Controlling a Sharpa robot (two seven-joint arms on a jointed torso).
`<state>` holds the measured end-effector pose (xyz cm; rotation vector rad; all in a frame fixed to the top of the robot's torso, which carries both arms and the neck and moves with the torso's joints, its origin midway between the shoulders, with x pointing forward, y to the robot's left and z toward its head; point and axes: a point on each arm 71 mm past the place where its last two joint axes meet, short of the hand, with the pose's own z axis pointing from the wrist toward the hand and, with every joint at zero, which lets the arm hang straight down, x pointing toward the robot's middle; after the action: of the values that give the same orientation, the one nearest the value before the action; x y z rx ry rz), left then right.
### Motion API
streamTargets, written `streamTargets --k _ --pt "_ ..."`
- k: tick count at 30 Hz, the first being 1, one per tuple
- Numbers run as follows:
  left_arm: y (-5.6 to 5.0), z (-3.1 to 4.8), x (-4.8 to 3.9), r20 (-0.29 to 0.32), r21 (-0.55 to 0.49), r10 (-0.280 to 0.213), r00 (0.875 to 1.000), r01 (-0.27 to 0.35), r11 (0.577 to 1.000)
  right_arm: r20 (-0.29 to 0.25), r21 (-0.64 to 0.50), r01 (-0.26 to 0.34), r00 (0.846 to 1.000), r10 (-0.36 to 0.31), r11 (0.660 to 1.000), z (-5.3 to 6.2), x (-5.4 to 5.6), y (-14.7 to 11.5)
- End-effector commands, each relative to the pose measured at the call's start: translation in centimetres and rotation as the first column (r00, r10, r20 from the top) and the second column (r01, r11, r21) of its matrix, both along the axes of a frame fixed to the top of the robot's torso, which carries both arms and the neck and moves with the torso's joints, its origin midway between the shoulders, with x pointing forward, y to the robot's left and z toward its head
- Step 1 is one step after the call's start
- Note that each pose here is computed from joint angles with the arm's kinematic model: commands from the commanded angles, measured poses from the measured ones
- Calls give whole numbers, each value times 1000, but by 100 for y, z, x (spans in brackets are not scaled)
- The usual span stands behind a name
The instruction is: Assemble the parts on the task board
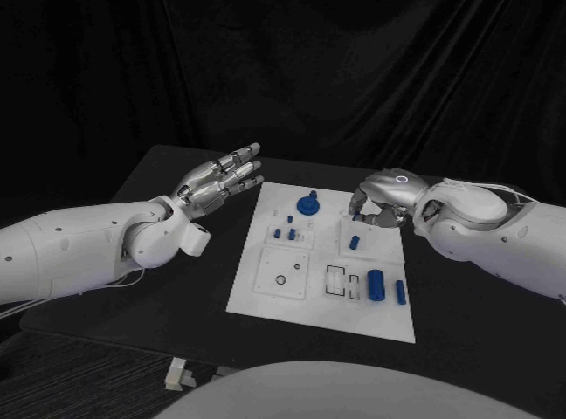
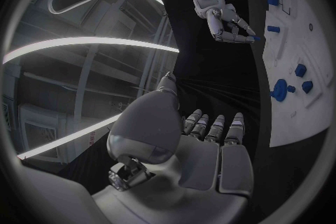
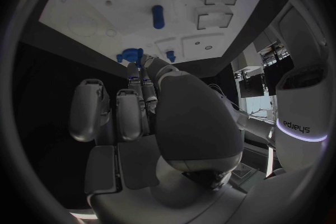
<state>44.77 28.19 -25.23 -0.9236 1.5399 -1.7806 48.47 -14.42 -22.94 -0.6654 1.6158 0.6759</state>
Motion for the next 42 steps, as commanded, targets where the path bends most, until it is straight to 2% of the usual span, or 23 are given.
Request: streamTargets --k 1,5,9,18,28,42 --pt "-11 -2 -5 -2 -18 -7 1000 7 1000 -4 11 2 1000 -2 1000 39 -78 114" --pt "-6 -14 -10 -6 -17 -8 1000 8 1000 -15 33 -43 999 43 999 55 -203 288" --pt "-3 -23 -11 -8 -16 -8 1000 8 1000 -14 42 -75 997 75 996 34 -275 408" --pt "-15 -38 -13 -13 -18 -13 1000 13 1000 -9 42 -139 990 139 989 -106 -399 665" --pt "-21 -49 -18 -18 -20 -19 1000 19 1000 -26 53 -165 986 167 985 -255 -468 837" --pt "-34 -55 -24 -20 -24 -25 999 25 999 -33 63 -167 985 170 984 -355 -491 908"
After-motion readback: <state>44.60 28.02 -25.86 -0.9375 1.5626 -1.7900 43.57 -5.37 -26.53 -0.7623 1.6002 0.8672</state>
